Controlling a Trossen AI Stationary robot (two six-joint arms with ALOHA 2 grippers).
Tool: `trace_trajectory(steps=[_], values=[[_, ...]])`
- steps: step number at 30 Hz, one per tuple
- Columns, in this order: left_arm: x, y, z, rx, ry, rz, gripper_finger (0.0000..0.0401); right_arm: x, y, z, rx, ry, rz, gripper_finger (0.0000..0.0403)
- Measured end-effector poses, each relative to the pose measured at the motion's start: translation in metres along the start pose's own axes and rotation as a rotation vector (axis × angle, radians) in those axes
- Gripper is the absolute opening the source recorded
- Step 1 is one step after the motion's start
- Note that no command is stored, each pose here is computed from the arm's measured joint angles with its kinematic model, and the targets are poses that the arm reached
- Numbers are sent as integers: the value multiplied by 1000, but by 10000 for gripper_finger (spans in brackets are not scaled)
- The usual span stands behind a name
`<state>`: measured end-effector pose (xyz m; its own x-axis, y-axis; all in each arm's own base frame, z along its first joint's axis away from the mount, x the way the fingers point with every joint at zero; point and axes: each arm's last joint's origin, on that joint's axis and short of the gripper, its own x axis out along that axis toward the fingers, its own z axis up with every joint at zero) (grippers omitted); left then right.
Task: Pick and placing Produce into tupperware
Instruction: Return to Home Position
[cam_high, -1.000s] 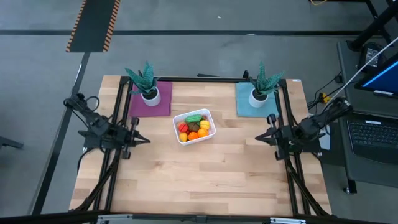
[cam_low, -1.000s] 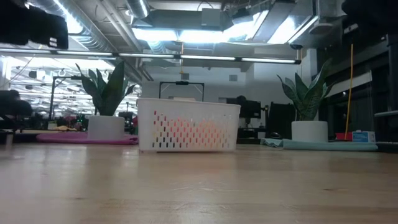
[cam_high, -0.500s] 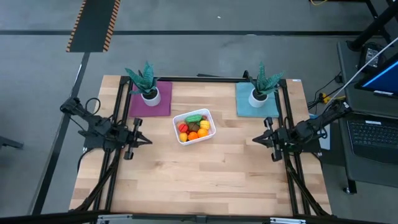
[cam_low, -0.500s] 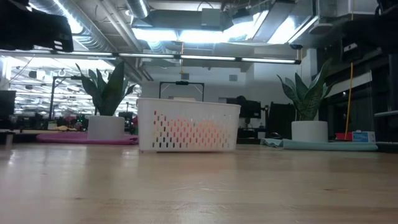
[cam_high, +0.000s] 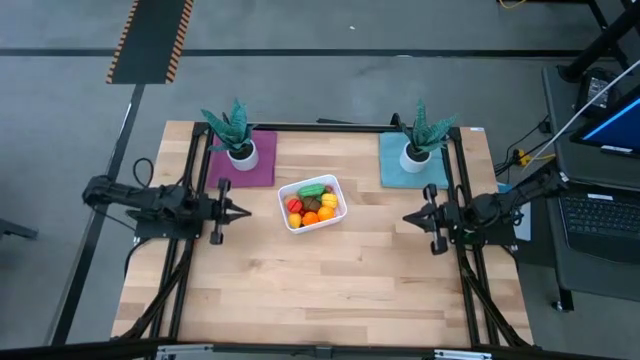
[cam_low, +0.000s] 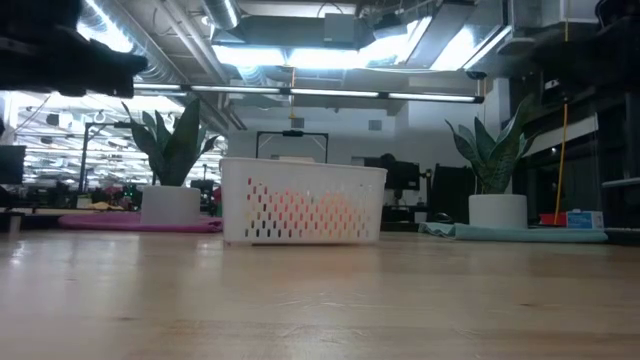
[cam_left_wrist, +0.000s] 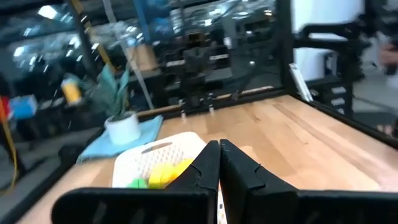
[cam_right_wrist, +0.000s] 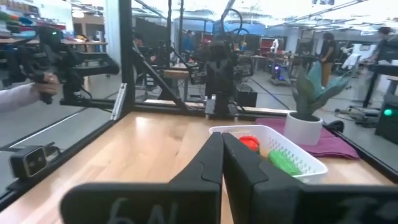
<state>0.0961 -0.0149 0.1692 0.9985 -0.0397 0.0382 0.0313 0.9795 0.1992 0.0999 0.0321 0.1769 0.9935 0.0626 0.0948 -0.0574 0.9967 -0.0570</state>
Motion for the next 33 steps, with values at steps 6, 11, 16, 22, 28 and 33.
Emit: trace_trajectory(steps=[6,11,16,22,28,33], values=[[1,7,-2,-86,13,74,6,0,-1,-1,0,5,-9,10],[1,9,-2,-63,18,97,1,0,-1,-1,0,7,-9,10],[1,9,-2,-62,18,98,14,0,-1,-1,0,7,-9,10],[1,9,-2,-62,18,99,30,0,-1,-1,0,7,-9,10],[1,9,-2,-62,18,99,44,-2,-3,0,-67,-6,-18,10],[1,9,-2,-62,18,99,56,-7,-17,-4,-85,26,-141,10]])
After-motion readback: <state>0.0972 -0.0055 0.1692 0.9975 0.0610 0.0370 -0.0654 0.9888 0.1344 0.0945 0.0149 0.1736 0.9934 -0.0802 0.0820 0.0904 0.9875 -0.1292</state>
